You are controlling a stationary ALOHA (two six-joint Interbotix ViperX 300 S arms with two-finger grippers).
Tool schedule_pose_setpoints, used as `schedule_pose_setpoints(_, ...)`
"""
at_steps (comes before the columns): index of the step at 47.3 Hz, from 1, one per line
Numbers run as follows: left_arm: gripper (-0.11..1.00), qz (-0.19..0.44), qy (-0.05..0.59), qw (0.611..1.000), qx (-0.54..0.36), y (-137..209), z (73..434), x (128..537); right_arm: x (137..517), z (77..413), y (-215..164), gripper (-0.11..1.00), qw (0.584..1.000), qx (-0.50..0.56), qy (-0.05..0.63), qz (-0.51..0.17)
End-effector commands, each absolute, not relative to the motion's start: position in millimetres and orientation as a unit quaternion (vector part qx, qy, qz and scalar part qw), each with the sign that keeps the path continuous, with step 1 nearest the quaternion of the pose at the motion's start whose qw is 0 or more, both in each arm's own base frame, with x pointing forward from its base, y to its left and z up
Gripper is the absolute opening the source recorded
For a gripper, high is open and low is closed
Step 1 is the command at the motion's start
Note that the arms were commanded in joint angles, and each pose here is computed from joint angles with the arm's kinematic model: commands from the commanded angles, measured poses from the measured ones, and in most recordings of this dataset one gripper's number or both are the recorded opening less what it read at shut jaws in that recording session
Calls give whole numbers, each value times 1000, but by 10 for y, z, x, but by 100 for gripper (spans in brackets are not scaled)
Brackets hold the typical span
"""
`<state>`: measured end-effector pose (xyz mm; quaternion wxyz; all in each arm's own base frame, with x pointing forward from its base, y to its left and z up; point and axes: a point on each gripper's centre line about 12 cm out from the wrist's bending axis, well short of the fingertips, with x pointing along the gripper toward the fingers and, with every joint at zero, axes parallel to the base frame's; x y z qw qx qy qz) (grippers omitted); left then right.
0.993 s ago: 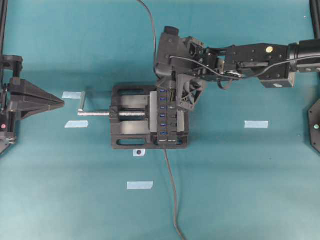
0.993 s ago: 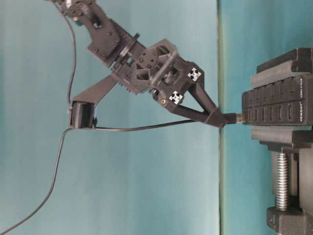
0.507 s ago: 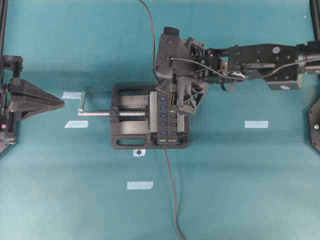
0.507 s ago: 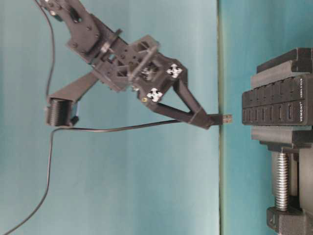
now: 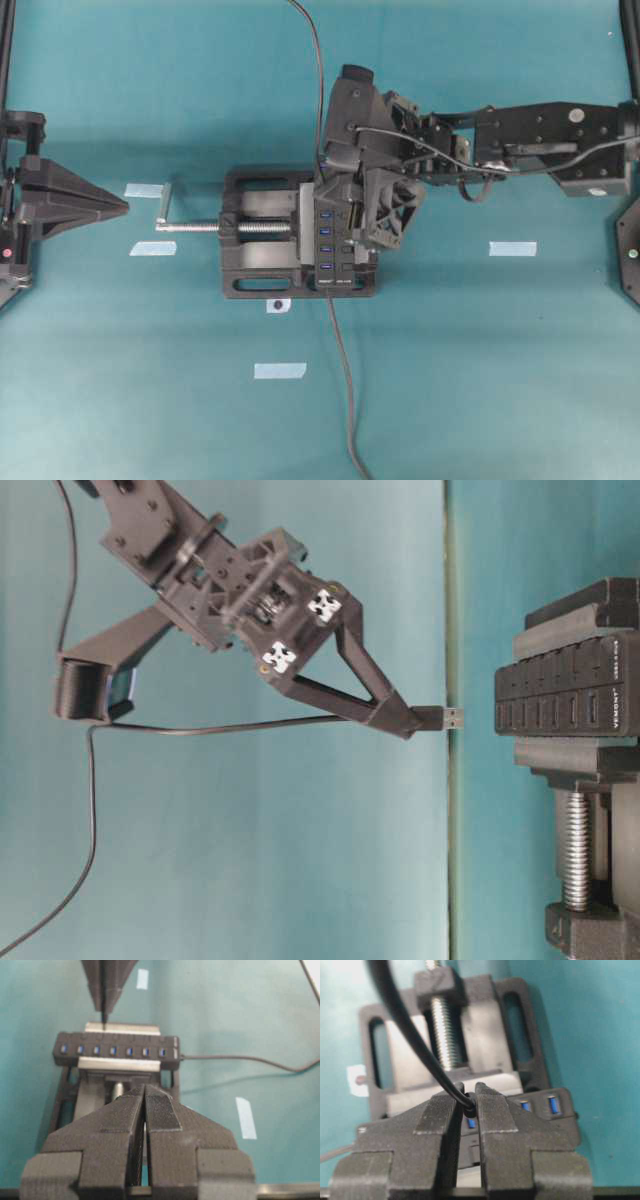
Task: Insert the USB into the front port of the fixed hub.
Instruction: 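Lift the held plug with the right gripper, pulling it away from the hub, then swing the plug with the right gripper to the hub's front port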
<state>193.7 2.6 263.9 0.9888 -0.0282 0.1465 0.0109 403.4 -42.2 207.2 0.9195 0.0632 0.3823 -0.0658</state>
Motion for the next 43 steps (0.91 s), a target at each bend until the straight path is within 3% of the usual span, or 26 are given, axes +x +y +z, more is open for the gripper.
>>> schedule_pose_setpoints(1,0,12,142,989,-27,29,2673,1952,4032,2245,-383,5,928,69,360,-64)
schedule_pose_setpoints(43,0,12,142,989,-28,29,2669,1948,4010,2301,-148,5,926,67,370,-39)
